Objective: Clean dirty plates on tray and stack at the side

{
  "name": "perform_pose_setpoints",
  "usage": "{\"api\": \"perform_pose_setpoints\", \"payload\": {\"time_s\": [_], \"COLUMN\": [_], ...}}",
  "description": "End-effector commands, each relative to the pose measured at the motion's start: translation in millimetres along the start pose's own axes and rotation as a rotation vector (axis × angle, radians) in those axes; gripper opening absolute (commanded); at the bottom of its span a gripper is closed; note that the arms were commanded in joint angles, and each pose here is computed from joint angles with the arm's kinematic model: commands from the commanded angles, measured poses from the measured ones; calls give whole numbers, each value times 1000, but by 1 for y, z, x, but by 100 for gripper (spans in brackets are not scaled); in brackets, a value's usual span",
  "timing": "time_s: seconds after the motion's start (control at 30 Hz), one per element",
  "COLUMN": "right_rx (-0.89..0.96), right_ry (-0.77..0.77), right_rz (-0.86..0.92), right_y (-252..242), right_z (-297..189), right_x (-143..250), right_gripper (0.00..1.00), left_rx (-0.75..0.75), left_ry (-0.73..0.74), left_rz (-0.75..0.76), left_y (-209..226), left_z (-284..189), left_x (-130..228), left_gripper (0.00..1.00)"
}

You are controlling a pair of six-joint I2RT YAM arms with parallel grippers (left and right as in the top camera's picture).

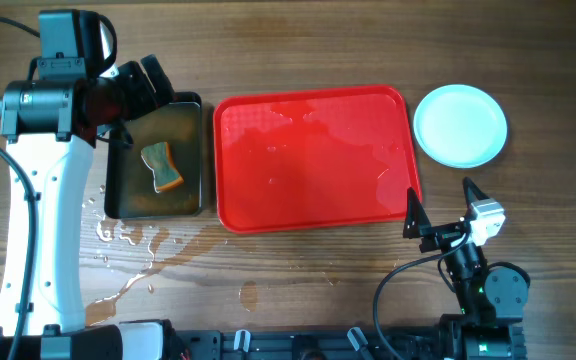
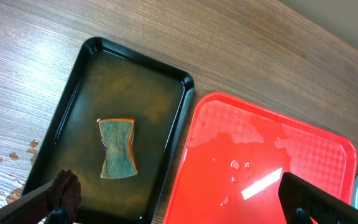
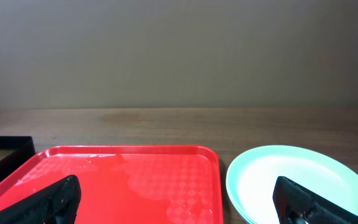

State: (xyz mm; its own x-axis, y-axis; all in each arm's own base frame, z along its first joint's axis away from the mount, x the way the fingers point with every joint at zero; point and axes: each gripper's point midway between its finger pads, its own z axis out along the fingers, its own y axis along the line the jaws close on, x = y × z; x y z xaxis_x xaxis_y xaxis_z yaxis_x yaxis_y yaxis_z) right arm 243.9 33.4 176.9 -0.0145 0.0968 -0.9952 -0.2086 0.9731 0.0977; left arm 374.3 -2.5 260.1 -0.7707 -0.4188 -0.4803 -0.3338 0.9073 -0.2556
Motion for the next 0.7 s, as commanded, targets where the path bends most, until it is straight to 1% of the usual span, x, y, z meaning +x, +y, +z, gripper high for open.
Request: {"api": "perform_pose_setpoints", "payload": {"time_s": [0.0,0.13,0.2,0.3,0.4,0.53,0.57,0.67], "right_rx": [-24,-24,-24,-24,-24,-24,-24,-24], "right_ry": [-16,-16,-16,-16,-16,-15,-16,-15], "right_rz": [-23,-22,-22,-23,-22,-23,-23,-23], "right_y": [5,5,5,5,5,5,5,5], "right_z": [-1,-1,-1,-1,-1,-1,-1,-1], "right_x": [-3,-3,-3,-3,-3,-3,-3,-3], "right_gripper": [100,100,100,100,100,100,100,100], "left_rx": [8,8,-24,-36,-13,23,59,46], "left_ry": [7,7,-16,-83,-135,-199,-198,-198], "left_rz": [0,0,11,13,33,33,37,36], "left_y": [-1,-1,5,9,10,21,22,45], "left_z": [1,1,-1,-24,-48,-64,-63,-66], "left_x": [0,0,-3,-8,0,30,44,91], "left_gripper": [100,100,100,100,100,100,100,100]}}
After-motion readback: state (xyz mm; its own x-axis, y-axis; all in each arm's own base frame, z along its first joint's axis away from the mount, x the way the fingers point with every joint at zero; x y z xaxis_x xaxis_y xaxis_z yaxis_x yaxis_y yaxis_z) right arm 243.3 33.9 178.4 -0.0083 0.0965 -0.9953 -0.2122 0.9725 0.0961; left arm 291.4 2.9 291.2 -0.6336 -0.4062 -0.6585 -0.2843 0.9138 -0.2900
